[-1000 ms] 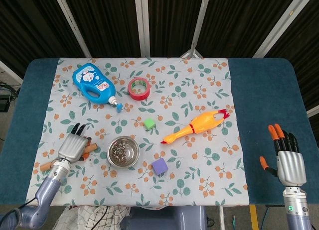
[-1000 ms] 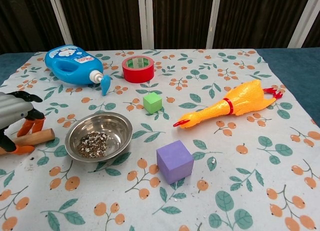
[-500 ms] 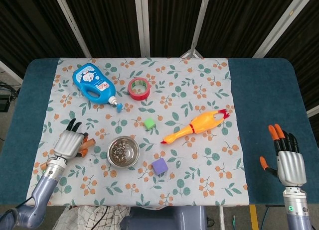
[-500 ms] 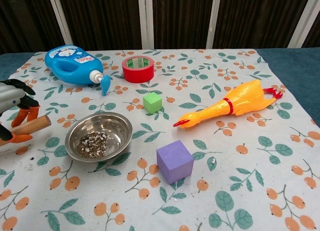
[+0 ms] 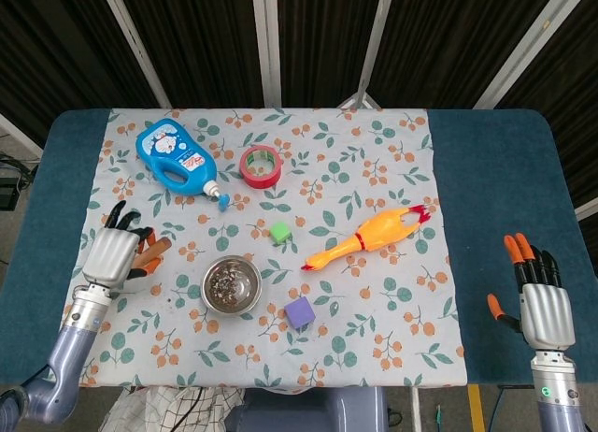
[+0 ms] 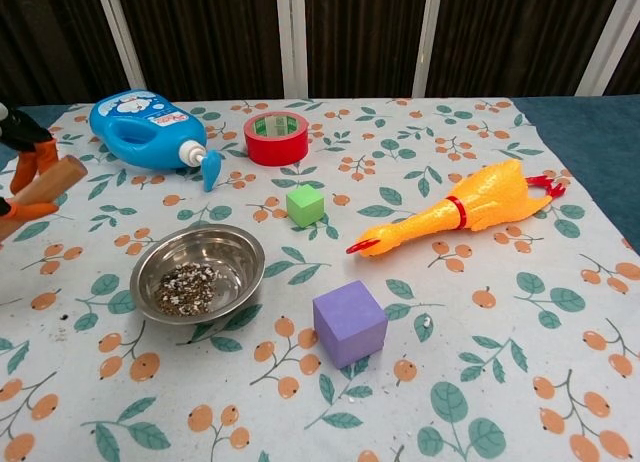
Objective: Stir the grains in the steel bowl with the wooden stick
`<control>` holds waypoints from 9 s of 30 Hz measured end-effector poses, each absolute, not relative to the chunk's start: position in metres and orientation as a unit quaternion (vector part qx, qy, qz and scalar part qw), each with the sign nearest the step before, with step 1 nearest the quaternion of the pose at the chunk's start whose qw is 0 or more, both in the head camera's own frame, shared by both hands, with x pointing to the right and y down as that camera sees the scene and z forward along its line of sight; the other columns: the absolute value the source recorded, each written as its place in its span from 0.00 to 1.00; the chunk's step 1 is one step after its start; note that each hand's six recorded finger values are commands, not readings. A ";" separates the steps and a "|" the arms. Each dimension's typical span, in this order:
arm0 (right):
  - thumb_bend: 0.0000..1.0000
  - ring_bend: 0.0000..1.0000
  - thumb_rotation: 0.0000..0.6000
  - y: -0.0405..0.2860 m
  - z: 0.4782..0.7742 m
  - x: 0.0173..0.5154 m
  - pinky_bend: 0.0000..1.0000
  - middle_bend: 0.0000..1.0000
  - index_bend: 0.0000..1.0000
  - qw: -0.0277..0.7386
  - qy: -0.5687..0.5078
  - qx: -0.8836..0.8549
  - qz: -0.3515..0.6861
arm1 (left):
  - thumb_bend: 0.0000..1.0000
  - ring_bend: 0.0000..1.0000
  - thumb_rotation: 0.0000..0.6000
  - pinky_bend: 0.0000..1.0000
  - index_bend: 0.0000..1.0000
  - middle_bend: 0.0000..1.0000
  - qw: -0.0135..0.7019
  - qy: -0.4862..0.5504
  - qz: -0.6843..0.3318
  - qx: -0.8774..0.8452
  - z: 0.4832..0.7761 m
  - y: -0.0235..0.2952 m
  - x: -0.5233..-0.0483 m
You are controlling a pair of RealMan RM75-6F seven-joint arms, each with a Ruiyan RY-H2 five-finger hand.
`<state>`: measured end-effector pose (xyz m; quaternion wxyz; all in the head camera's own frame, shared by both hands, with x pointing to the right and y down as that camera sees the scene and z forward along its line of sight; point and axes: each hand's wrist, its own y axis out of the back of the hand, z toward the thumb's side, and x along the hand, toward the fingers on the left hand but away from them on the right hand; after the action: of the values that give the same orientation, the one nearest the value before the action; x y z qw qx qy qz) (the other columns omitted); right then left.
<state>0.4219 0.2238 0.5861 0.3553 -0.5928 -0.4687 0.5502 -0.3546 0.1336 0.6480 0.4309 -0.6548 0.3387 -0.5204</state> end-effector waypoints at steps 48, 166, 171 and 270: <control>0.35 0.00 1.00 0.222 0.587 0.422 0.00 0.00 0.00 0.355 -0.474 -0.591 0.548 | 0.82 0.22 1.00 0.00 0.64 0.77 0.217 0.606 -0.101 -0.759 0.582 0.137 -0.250; 0.35 0.00 1.00 0.222 0.588 0.423 0.00 0.00 0.00 0.353 -0.473 -0.593 0.549 | 0.82 0.23 1.00 0.00 0.64 0.78 0.145 0.592 -0.153 -0.778 0.647 0.182 -0.239; 0.35 0.00 1.00 0.222 0.588 0.423 0.00 0.00 0.00 0.353 -0.473 -0.593 0.548 | 0.82 0.23 1.00 0.00 0.64 0.78 0.144 0.592 -0.156 -0.777 0.650 0.183 -0.241; 0.35 0.00 1.00 0.223 0.587 0.424 0.00 0.00 0.00 0.340 -0.478 -0.592 0.552 | 0.42 0.10 1.00 0.00 0.28 0.28 0.378 0.420 -0.450 -0.692 0.630 0.129 -0.415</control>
<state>0.4243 0.2234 0.5872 0.3398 -0.5922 -0.4781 0.5525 -0.4155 0.1291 0.6297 0.3779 -0.6918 0.4195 -0.4501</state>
